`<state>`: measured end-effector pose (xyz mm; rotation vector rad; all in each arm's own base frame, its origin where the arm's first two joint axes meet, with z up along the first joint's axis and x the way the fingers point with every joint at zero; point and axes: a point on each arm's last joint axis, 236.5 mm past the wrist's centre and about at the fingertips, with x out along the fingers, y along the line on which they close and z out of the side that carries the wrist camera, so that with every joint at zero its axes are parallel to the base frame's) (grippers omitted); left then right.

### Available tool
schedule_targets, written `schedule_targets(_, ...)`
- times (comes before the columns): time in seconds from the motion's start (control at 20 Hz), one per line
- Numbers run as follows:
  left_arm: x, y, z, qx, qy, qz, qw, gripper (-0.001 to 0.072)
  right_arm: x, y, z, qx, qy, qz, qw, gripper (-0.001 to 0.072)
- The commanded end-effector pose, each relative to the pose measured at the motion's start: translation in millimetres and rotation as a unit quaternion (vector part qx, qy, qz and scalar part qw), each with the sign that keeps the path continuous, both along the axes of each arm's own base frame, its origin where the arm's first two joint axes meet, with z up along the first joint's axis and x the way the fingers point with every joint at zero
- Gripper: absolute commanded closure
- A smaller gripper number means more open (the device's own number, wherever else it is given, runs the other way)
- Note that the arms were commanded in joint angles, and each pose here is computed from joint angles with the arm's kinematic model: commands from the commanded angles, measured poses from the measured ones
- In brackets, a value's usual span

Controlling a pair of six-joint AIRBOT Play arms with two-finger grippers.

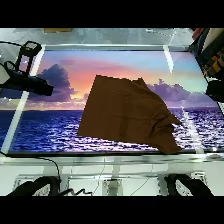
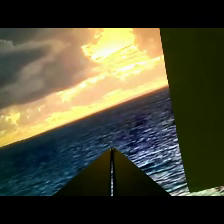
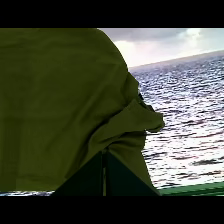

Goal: Fold the clothes and pants, and hang the long-sleeved shirts on hangers.

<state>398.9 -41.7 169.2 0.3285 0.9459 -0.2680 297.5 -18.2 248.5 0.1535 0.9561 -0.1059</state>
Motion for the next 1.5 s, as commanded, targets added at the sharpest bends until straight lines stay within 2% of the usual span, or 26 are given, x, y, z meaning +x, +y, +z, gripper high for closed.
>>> schedule_targets(0.0, 0.0, 0.6, 0.6, 0.0, -0.001, 0.001, 1.0, 0.0694, 0.0, 0.2, 0.3, 0.0, 0.0, 0.0, 1.0, 0.0699)
schedule_targets(0.7, 0.0, 0.0, 0.7, -0.001, -0.001, 0.0, 1.0, 0.0694, 0.0, 0.2, 0.3, 0.0, 0.0, 0.0, 1.0, 0.0699)
schedule_targets(0.9, 11.7, -25.3, -0.1, -0.055, -0.011, -0.014, 0.998, 0.0695, 13.2, -0.1, 9.9, -0.001, -0.035, 0.0, 0.999, 0.07)
schedule_targets(1.0, 17.1, -28.6, -15.7, -0.059, 0.008, -0.015, 0.998, 0.0694, 19.6, -3.9, 15.7, -0.008, -0.053, -0.003, 0.999, 0.0699)
schedule_targets(1.15, 26.9, -22.2, -53.2, -0.04, 0.053, -0.009, 0.998, 0.0694, 35.2, -28.6, 33.3, -0.064, -0.1, -0.018, 0.993, 0.0699)
schedule_targets(1.25, 32.3, -22.4, -86.5, -0.038, 0.095, -0.006, 0.995, 0.0693, 44.1, -30.5, 43.5, -0.105, -0.123, 0.019, 0.987, 0.0699)
schedule_targets(1.45, 7.6, -5.2, -157.9, -0.047, 0.238, 0.016, 0.97, 0.0694, 50.2, -41.5, 54.5, -0.217, -0.128, 0.102, 0.962, 0.0698)
